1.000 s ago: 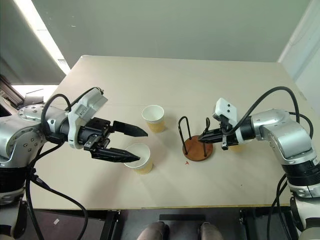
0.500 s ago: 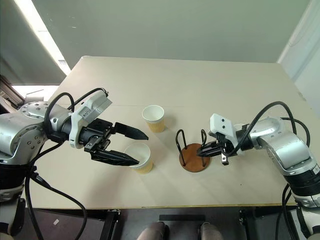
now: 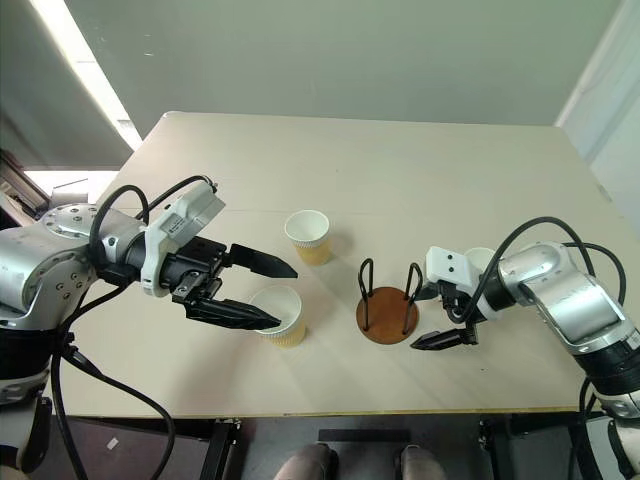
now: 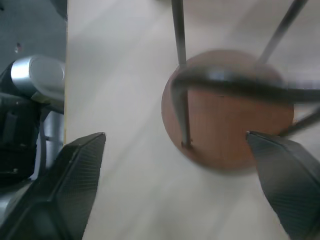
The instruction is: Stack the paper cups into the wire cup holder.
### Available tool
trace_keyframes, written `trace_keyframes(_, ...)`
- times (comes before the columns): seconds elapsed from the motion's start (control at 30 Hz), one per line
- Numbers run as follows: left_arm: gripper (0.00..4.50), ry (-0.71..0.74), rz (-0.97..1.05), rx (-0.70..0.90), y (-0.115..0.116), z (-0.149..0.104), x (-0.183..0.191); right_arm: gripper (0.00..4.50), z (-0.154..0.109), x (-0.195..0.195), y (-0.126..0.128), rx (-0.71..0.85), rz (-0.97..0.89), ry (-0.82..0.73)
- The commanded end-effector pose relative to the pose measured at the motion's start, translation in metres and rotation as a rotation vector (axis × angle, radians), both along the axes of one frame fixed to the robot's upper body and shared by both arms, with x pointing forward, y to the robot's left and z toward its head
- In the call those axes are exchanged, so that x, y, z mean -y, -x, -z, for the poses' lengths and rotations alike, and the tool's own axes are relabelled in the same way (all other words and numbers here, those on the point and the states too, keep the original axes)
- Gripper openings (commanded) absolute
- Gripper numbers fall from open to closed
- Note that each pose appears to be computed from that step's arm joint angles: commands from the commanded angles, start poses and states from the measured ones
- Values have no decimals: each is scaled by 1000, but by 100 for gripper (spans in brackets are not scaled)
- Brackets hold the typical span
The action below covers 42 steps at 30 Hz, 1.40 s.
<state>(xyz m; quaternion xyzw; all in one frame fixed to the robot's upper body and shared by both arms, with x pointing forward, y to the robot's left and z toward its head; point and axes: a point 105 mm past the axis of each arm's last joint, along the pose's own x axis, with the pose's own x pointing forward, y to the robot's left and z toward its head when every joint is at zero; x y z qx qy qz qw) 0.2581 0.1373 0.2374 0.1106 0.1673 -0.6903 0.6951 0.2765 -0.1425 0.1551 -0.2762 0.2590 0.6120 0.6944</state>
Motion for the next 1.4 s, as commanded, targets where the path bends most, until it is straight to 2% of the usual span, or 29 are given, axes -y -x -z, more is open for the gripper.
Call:
trace_keyframes(0.03,450,31,-5,48,0,-8,-1,446,-24,5,11,37,-17,-19)
trace_keyframes(0.17,450,41,-16,54,0,-9,-2,446,-37,9,23,42,-24,-15)
trace_keyframes(0.27,450,50,-29,67,-2,-10,-2,446,-47,18,20,93,-1,10)
trace_keyframes(0.43,450,63,-65,105,-9,-16,-2,446,-80,32,-12,273,109,2)
trace_keyframes(0.5,450,62,-72,126,-11,-22,-5,446,-86,39,-22,321,137,26)
trace_keyframes(0.63,450,29,-86,181,-13,-28,-12,446,-87,46,-33,379,144,75)
trace_keyframes(0.7,450,7,-108,213,-17,-28,-17,446,-94,38,-36,394,136,28)
trace_keyframes(0.8,450,-29,-206,279,-35,-29,-27,446,-107,24,-38,417,102,-29)
trace_keyframes(0.97,450,-173,-389,543,-76,-33,-43,446,-116,6,-33,381,37,-102)
trace_keyframes(1.2,450,-327,-312,689,-86,-30,-31,446,-123,-15,-6,258,-77,-211)
trace_keyframes(1.4,450,-522,-187,730,-93,-16,-24,446,-125,-19,0,220,-80,-234)
